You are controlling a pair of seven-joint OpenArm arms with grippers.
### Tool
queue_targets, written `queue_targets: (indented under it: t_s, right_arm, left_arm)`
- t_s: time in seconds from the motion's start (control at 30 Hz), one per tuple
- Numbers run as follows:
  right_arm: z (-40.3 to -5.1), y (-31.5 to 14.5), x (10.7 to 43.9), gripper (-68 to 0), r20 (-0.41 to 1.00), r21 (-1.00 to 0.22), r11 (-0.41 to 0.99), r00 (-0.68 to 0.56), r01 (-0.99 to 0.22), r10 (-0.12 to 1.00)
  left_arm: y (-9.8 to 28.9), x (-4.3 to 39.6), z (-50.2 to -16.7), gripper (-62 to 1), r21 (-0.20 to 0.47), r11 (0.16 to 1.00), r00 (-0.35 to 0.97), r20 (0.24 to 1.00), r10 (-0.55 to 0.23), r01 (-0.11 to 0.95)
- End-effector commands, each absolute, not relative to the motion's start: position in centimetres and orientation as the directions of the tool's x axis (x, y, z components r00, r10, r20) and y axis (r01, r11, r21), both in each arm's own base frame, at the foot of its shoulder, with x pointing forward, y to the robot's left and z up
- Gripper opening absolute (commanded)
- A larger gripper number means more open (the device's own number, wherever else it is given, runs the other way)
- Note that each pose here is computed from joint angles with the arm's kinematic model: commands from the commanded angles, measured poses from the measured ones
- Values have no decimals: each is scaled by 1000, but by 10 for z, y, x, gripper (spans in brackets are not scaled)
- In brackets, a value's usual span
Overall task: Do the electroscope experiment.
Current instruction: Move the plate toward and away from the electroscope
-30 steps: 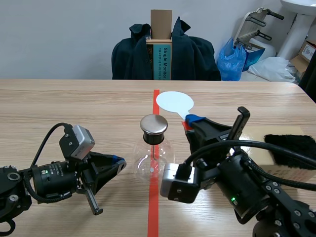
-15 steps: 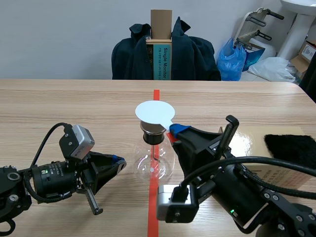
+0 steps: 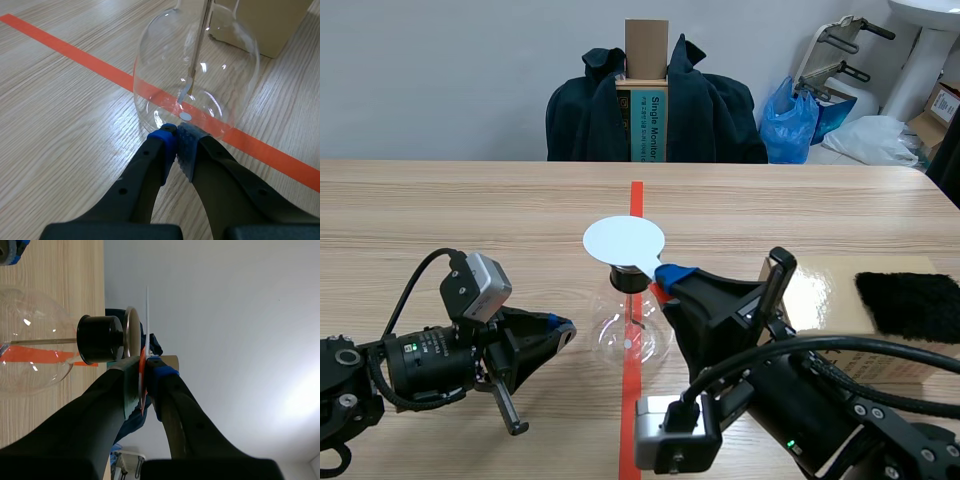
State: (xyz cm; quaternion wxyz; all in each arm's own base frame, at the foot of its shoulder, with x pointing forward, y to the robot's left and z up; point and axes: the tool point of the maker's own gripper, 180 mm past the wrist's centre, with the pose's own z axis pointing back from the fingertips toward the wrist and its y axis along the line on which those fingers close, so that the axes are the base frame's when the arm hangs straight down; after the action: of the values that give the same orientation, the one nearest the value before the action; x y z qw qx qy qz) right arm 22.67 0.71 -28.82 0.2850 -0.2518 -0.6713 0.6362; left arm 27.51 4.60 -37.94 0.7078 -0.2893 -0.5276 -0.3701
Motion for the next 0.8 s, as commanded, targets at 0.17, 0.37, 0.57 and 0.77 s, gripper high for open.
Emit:
queue_targets:
  t_s: [0.17,0.37,0.57,0.77]
  right_arm:
    - [-281,-4,238,-669,49,-998,69,-658,3,751]
    - [-284,-26,251,-669,43,-999,54,-560,3,827]
    - [-285,-42,261,-669,46,-999,54,-471,3,881]
    - [-286,-47,262,-669,49,-999,54,-442,-2,895]
  left_arm:
    - [44,281,-368,-578,-11,561,141,972,-188,827]
    - [44,281,-368,-578,-11,561,141,972,-188,827]
    - [44,281,-368,-578,-11,561,141,972,-188,827]
    - [44,281,-368,-578,-11,562,141,972,-188,827]
